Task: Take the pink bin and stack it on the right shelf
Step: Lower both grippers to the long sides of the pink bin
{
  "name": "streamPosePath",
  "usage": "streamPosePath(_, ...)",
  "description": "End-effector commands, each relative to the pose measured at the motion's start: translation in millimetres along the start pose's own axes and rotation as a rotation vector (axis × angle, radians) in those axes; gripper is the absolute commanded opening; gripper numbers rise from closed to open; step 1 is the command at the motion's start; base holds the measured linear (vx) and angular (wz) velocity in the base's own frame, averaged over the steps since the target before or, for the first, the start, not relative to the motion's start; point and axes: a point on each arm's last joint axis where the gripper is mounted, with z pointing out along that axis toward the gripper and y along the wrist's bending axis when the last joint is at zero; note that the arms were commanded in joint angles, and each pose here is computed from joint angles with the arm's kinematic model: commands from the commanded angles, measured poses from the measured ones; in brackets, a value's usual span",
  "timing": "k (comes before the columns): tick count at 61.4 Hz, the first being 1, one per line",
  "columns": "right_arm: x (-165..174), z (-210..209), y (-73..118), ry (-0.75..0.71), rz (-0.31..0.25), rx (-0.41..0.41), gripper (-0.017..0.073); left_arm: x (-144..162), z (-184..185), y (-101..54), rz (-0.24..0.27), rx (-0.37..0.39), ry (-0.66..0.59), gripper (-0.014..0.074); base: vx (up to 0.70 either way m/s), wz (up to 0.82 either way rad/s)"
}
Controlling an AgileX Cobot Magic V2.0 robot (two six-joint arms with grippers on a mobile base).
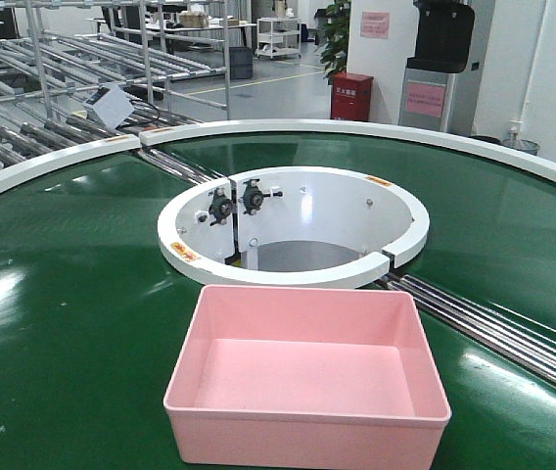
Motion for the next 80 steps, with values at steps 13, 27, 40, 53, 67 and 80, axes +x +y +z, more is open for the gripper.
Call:
streamPosePath(13,-6.8,-1.1,0.0,-0.093,-0.009,0.002,-0.0009,-4.2,-1.4,-0.1,-0.004,0.003,-0.093,-0.0006,0.00,0.00)
streamPosePath(27,-6.8,-1.1,0.0,-0.093,-0.009,0.002,-0.0009,-4.2,-1.4,-0.1,-0.004,0.003,-0.093,-0.0006,0.00,0.00)
streamPosePath(40,-25.5,-3.7,-1.0,-0.187,-0.020,0.007,-0.0009,-20.5,-3.6,-0.5,-0.007,0.006,-0.189,-0.0006,0.00,0.00)
streamPosePath(53,-111.8,-21.5,-7.2,-0.234,-0.026,0.019,-0.0009,-110.1,-21.2,-1.9,-0.007,0.007,-0.280,-0.0006,0.00,0.00)
streamPosePath(67,-157.0,3.6,-11.5,0.181,-0.025,0.006,-0.0009,-161.9,4.1,-2.5,-0.006,-0.006,0.155,-0.0006,0.00,0.00)
streamPosePath(80,-137.3,49.5,-10.0,0.460,-0.013,-0.013,-0.0008,-141.1,40.1,-2.6,-0.023,-0.010,0.392,-0.0003,0.00,0.00)
